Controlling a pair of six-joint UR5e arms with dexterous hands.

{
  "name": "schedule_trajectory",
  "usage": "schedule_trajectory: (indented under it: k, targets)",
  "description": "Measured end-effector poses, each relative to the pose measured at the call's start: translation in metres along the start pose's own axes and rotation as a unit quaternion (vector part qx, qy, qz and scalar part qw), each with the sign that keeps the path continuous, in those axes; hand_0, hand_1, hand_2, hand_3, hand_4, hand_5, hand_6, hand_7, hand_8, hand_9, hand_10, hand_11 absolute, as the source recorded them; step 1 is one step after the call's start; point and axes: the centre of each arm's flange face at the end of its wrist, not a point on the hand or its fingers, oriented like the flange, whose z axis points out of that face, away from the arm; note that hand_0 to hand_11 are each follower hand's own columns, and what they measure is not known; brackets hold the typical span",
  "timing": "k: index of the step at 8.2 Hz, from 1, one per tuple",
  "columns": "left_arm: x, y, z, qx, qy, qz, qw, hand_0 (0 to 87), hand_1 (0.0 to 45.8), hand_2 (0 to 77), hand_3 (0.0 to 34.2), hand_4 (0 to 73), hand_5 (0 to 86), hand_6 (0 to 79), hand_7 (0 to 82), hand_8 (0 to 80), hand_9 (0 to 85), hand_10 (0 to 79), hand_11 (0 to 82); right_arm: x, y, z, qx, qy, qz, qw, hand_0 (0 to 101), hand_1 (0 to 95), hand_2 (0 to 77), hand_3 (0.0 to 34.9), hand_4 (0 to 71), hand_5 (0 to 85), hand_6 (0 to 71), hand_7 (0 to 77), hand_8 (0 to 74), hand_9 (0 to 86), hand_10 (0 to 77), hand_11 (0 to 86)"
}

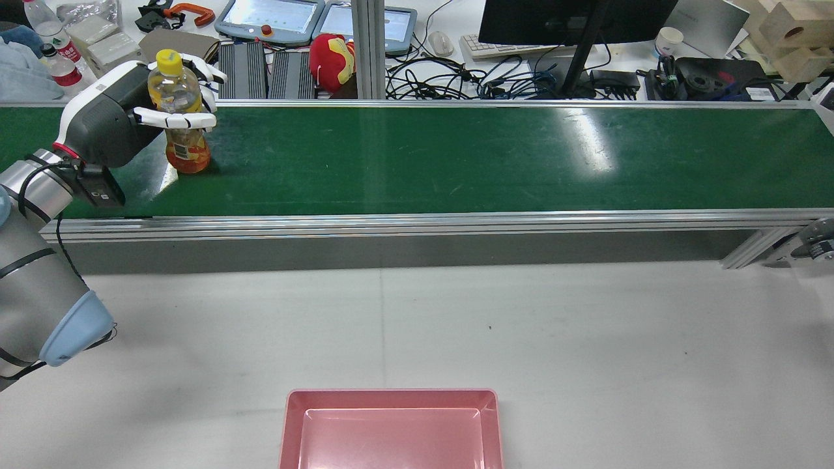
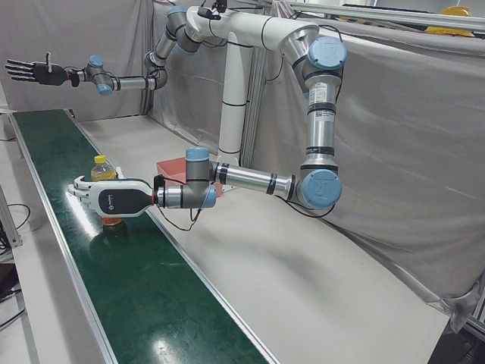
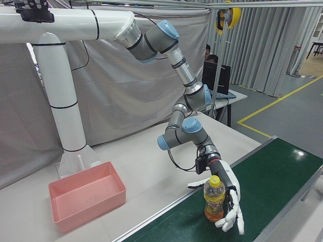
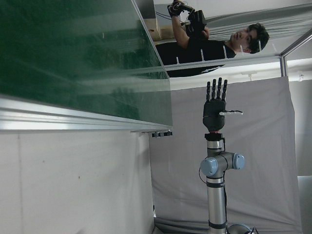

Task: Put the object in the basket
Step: 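Close the left hand fingers around the orange drink bottle, then lift the bottle off the conveyor and carry it toward the pink basket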

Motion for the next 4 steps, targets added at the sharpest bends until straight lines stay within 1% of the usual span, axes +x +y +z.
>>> schedule_trajectory:
  k: [1, 2, 3, 4]
  targets:
    - [0.001, 0.004, 0.001, 0.004, -0.001, 0.002, 1.0, 63.2, 14.2, 36.0, 0.0, 29.5, 61.1, 45.3, 55.1, 56.2, 58.9, 55.1, 56.2, 0.0, 0.0, 0.0, 0.0, 0.0, 0.0, 1.0, 0, 0.0, 0.0, 0.1, 0.0, 0.0, 0.0, 0.5, 0.0, 0.0, 0.0, 0.0]
    - [0.002, 0.007, 0.002, 0.007, -0.002, 0.003, 1.0, 63.2, 14.2, 36.0, 0.0, 29.5, 61.1, 45.3, 55.1, 56.2, 58.9, 55.1, 56.2, 0.0, 0.001, 0.0, -0.001, 0.0, 0.0, 1.0, 0, 0.0, 0.0, 0.1, 0.0, 0.0, 0.0, 0.5, 0.0, 0.0, 0.0, 0.0]
    - [0.005, 0.014, 0.001, 0.007, -0.003, 0.002, 1.0, 66.2, 4.4, 48.0, 0.0, 44.2, 58.4, 57.3, 58.9, 63.8, 58.9, 62.2, 56.2, 0.0, 0.001, 0.0, -0.001, 0.0, 0.0, 1.0, 0, 0.0, 0.0, 0.1, 0.0, 0.0, 0.0, 0.5, 0.0, 0.0, 0.0, 0.0]
    - [0.008, 0.027, -0.002, 0.0, -0.005, 0.0, 1.0, 67.3, 3.8, 49.1, 0.0, 44.7, 57.8, 57.8, 58.9, 63.8, 59.5, 62.2, 56.2, 0.0, 0.001, 0.0, -0.001, 0.0, 0.0, 1.0, 0, 0.0, 0.0, 0.2, 0.0, 0.0, 0.0, 0.5, 0.0, 0.0, 0.0, 0.0]
